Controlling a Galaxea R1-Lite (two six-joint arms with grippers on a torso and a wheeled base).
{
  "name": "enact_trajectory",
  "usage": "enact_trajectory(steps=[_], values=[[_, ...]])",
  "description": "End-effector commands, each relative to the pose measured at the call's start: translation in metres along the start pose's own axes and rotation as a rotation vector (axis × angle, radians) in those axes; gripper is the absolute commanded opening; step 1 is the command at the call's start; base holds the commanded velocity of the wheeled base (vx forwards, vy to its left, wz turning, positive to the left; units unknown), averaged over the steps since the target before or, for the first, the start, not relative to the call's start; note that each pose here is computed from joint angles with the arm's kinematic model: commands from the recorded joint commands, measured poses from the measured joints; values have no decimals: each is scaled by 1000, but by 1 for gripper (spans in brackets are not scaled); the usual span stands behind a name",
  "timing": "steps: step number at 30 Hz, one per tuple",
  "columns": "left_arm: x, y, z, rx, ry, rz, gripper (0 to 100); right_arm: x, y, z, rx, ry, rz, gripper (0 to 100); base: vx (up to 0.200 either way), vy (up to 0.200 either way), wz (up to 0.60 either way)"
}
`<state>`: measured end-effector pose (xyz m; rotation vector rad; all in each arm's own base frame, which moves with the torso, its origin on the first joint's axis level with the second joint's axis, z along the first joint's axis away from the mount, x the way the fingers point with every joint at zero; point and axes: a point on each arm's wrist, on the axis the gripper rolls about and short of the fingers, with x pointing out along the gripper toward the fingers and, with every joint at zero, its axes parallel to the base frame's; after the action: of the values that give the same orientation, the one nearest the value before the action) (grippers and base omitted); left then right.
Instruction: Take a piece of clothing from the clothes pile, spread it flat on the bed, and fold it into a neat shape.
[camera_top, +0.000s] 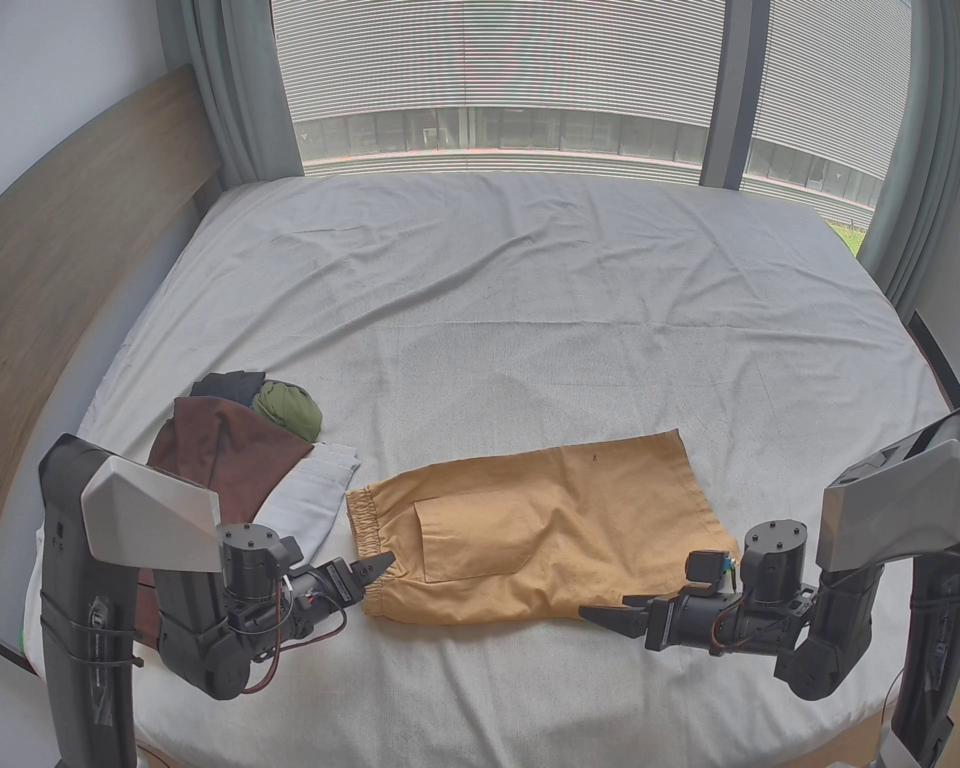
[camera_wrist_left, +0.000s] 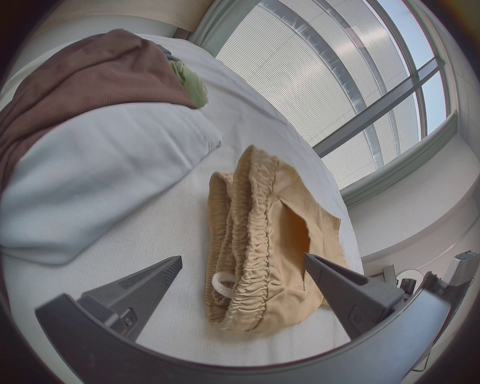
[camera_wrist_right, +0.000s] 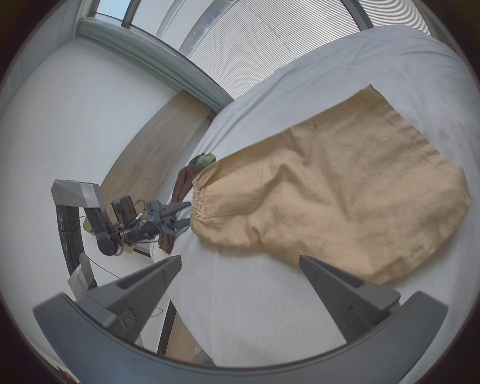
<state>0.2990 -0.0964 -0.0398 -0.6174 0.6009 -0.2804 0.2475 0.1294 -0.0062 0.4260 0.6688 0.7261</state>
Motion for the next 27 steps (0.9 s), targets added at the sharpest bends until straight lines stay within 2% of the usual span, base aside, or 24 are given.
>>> enact_trajectory(steps=[1, 13, 19, 24, 27], values=[[9, 3, -11, 3, 37, 9, 100, -1, 4, 9, -16, -38, 17, 100, 0, 0, 0], [23, -6, -20, 18, 91, 9, 100, -2, 0, 18, -15, -76, 6, 100, 0, 0, 0], [29, -20, -20, 24, 122, -5, 100, -4, 1, 19, -19, -78, 9, 100, 0, 0, 0], [38, -29, -12, -25, 98, -27, 100, -4, 1, 18, -18, -75, 7, 100, 0, 0, 0], [39, -36, 1, -81, 54, -50, 100, -4, 1, 17, -19, -73, 6, 100, 0, 0, 0]])
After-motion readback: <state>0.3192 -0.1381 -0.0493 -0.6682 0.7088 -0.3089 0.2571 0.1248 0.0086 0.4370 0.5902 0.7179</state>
